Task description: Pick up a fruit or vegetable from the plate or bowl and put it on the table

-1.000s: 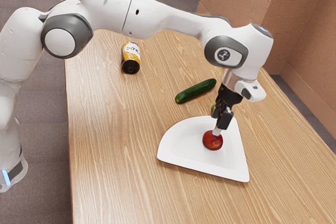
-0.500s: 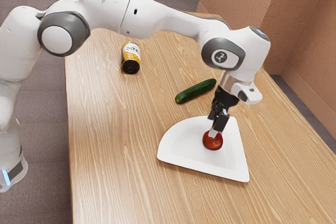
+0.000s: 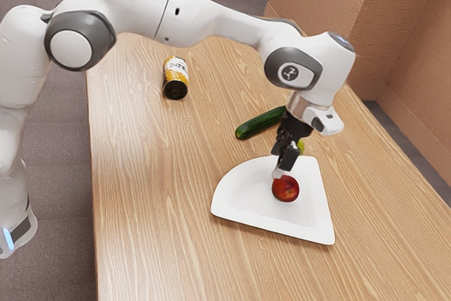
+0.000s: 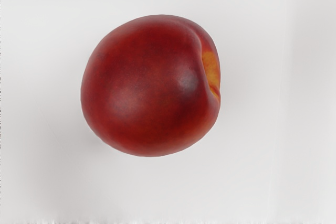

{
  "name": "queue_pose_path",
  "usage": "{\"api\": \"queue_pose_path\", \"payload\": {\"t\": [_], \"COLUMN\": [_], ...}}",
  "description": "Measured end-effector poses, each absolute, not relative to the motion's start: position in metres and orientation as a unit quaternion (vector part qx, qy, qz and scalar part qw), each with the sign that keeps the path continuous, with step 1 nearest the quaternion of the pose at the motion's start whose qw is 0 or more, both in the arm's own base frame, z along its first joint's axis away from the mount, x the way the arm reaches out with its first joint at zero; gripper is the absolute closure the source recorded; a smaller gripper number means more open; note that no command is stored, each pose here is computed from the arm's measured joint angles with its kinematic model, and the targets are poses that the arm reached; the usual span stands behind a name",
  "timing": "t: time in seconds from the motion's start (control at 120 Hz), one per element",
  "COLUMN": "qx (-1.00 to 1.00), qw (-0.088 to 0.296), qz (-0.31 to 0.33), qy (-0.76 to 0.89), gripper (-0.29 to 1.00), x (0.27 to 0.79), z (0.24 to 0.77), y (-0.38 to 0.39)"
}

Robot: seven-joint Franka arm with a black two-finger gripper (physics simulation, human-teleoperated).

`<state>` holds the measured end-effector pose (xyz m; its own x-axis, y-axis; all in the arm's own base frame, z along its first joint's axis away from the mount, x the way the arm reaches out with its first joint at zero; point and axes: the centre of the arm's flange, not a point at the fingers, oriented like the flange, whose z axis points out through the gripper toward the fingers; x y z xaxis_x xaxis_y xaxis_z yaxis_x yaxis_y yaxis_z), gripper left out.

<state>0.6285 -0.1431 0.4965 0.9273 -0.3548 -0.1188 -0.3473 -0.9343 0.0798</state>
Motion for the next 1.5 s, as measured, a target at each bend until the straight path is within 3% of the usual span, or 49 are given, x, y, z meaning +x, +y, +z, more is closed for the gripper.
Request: {"api": "queue_pose_path", "payload": {"t": [0.492,0.642,1.5], "qx": [0.983,0.983,0.979], "qw": [0.022,0.028,0.069], "qz": [-0.068,-0.045,-0.047], "qy": [-0.169,-0.177,-0.188], "gripper": [0.0,0.0,0.0], "x": [0.63,0.637,0.651], "z": [0.492,0.507,0.48], "y": [-0.128,-0.136,-0.149]}}
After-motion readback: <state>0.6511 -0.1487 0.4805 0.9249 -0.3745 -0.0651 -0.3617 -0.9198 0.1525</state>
